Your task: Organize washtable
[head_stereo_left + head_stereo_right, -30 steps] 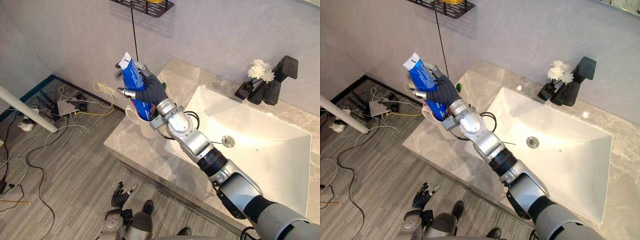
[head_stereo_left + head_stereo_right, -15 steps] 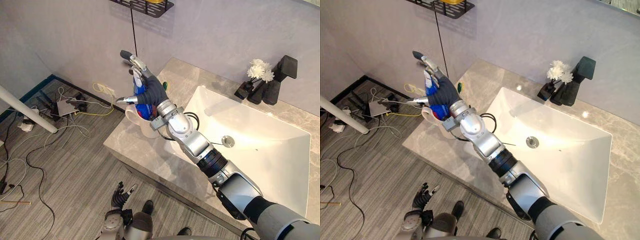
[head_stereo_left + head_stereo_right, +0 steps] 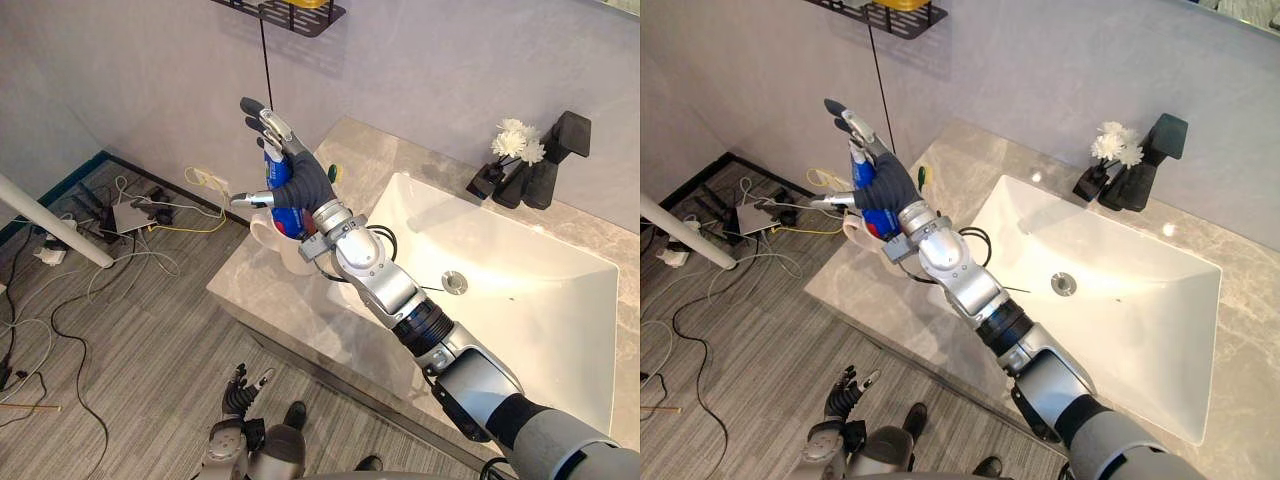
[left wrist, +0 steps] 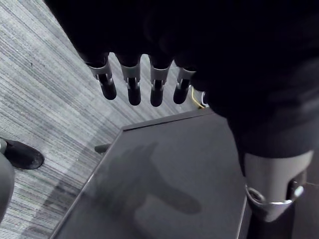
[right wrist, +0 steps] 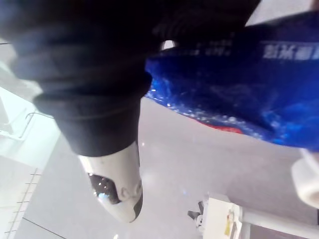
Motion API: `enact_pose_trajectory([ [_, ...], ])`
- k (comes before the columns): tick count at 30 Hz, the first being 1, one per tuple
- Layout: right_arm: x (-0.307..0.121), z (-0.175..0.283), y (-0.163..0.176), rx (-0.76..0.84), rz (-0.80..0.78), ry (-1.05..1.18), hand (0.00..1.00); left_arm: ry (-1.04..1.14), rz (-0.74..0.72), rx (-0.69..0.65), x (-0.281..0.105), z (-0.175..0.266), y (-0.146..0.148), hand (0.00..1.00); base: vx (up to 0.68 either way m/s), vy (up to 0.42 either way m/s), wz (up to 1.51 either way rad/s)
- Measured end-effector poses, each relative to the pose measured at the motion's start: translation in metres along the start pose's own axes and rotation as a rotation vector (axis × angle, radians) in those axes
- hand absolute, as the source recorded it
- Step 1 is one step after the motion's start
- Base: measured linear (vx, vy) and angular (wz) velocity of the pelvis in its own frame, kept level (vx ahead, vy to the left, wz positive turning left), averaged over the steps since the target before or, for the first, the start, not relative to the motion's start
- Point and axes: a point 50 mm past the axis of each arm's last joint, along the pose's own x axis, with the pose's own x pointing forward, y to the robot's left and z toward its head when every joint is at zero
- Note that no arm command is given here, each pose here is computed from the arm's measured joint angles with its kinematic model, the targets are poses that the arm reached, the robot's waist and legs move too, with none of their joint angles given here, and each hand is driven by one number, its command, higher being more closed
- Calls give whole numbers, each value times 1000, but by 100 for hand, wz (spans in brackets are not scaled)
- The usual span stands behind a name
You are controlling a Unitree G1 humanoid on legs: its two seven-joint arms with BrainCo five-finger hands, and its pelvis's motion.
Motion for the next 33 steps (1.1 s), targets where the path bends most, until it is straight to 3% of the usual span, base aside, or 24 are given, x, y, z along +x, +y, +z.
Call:
enact_pose_trajectory([
  [13, -8, 24, 6, 100, -15, -120, 0, 28, 16, 14, -1, -6, 4, 0, 0, 0, -2],
  [21, -15, 52, -11, 123, -70, -258, 0, 66, 17, 31, -2, -15, 5, 0, -4, 1, -3],
  [26, -24, 80, -37, 76, -102, -381, 0, 85, 14, 48, -3, -19, 7, 0, -16, 6, -9],
  [33, -65, 145, -120, -89, -315, -644, 0, 107, 9, 81, -6, -25, 10, 0, -8, 11, -19],
])
